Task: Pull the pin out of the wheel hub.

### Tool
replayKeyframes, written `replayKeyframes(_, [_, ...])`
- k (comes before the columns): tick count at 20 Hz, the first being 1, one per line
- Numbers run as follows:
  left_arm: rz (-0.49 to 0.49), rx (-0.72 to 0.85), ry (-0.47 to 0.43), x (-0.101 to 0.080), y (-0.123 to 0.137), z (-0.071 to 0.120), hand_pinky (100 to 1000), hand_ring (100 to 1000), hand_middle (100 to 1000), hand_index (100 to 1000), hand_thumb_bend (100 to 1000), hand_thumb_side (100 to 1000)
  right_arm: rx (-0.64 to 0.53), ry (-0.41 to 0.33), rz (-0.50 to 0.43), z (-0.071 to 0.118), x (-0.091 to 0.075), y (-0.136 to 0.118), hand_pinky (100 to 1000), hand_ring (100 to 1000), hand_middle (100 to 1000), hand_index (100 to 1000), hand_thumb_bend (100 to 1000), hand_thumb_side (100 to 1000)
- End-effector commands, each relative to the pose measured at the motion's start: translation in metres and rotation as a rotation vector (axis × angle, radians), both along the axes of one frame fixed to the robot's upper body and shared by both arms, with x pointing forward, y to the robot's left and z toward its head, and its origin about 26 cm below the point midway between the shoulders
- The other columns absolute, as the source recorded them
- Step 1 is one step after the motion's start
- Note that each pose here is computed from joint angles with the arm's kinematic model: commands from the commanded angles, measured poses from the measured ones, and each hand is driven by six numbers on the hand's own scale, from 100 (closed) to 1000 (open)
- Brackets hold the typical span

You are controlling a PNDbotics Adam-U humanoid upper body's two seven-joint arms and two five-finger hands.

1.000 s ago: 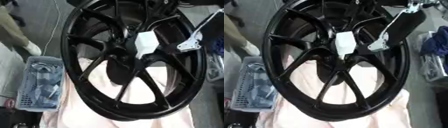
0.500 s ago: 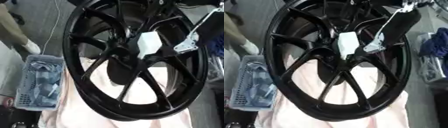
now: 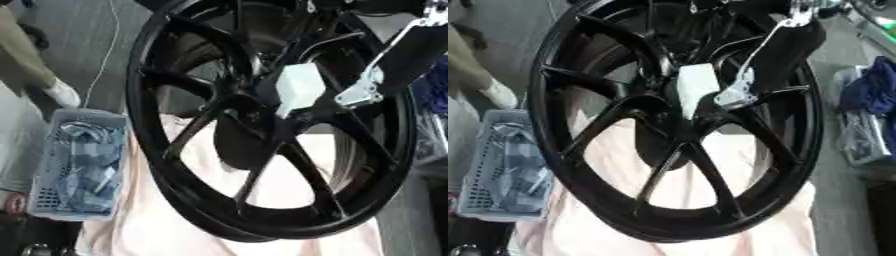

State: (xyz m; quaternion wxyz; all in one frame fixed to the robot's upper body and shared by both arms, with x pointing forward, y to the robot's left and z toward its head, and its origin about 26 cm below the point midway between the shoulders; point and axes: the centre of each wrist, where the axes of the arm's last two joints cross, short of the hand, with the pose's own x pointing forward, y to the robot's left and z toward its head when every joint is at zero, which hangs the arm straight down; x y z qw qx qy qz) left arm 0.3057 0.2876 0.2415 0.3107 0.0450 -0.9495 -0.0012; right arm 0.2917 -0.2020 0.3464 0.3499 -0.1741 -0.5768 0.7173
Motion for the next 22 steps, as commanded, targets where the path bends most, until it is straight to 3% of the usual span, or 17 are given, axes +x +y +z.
replayKeyframes(1, [0.002, 0.023, -0.031, -0.0034, 0.0015, 0.0098, 827, 658, 581, 722, 100, 685, -0.005, -0.022, -0.008, 0.0066, -0.0043, 0.0009, 733, 822, 697, 777, 555, 344])
replayKeyframes(22, [-0.002, 0.025, -0.037, -0.0028, -0.0001, 0.0113, 829, 655, 577, 721, 100, 689, 0.006, 0.007, -0.060, -0.0017, -0.0022, 0.0016, 720, 812, 703, 773, 492, 234])
